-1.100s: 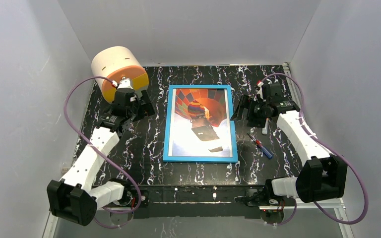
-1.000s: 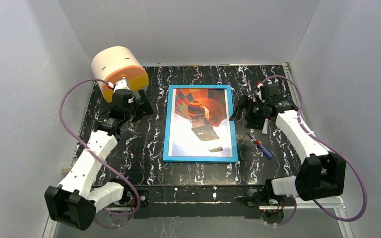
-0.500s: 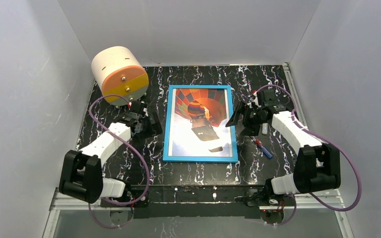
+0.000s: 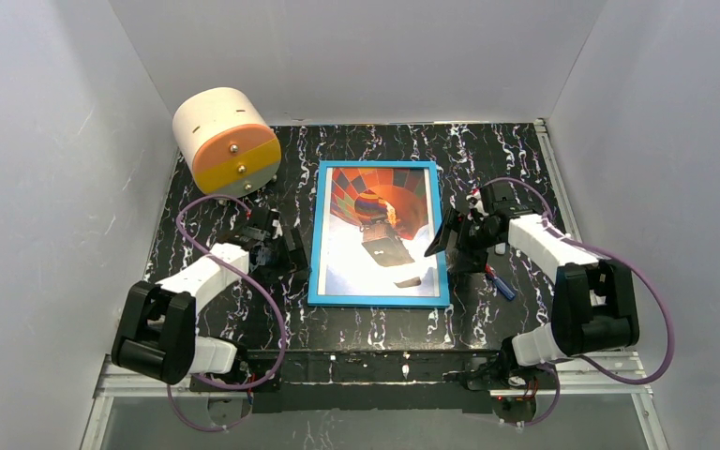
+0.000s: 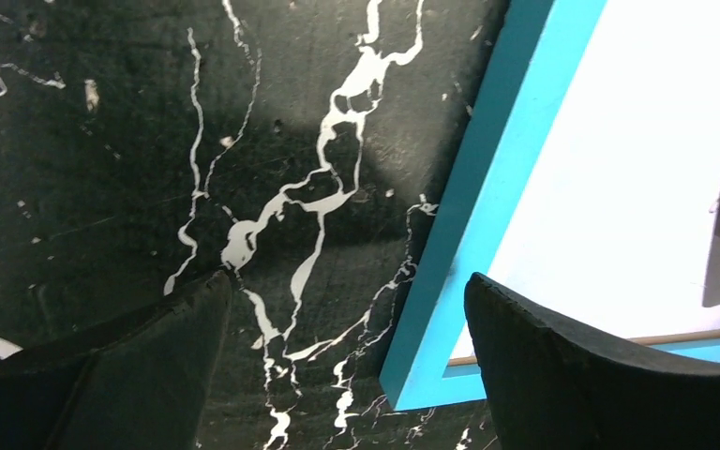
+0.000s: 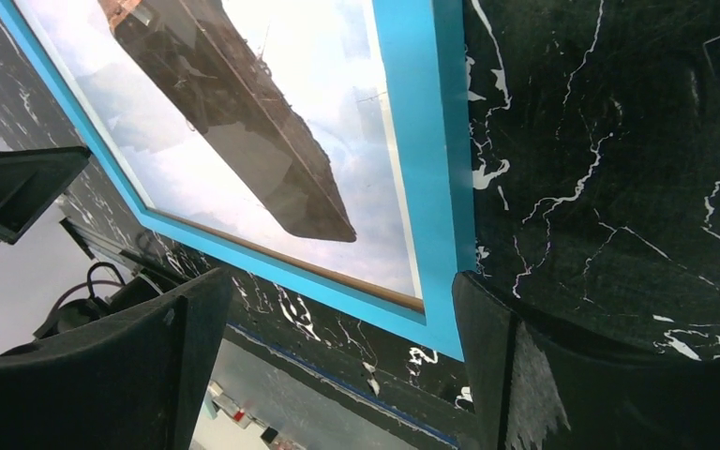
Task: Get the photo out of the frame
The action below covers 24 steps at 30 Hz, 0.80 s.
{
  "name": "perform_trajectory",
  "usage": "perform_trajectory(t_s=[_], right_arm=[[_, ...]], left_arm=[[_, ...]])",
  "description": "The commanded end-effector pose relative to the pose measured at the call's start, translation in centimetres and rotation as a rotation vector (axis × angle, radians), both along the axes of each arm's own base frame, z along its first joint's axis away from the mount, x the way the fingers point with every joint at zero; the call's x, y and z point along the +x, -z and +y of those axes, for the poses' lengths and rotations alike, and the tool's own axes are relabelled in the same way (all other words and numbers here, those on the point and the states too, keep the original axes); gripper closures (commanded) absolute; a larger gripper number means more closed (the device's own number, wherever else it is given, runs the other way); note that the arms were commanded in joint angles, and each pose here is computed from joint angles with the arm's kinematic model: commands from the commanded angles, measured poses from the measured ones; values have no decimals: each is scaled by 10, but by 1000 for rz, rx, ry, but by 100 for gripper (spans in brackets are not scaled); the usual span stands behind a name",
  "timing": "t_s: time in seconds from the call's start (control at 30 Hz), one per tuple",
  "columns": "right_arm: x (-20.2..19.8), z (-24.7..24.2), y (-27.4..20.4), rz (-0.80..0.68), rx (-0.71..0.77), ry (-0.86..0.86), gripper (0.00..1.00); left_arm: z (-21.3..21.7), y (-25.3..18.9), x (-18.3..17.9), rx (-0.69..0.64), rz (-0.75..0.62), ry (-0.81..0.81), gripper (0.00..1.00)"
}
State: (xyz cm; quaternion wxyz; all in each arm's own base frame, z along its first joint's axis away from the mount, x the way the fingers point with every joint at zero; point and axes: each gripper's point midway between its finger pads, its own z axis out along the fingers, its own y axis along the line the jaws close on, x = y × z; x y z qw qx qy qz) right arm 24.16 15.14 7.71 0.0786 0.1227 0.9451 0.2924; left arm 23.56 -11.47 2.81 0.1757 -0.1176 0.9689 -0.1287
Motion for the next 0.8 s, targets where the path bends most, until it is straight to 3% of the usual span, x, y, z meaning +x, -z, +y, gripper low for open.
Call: perform_trajectory(t_s=[0.0, 0.6, 0.77], right_arm=[[2, 0, 7, 2, 3, -7, 5], [-9, 5, 35, 89, 24, -50, 15], [-8, 6, 37, 81, 14, -70, 21]], left_arm=[[-15, 9, -9, -80, 31, 29, 9], [-38, 22, -6, -141, 62, 99, 29], [-41, 25, -5, -131, 67, 108, 42]])
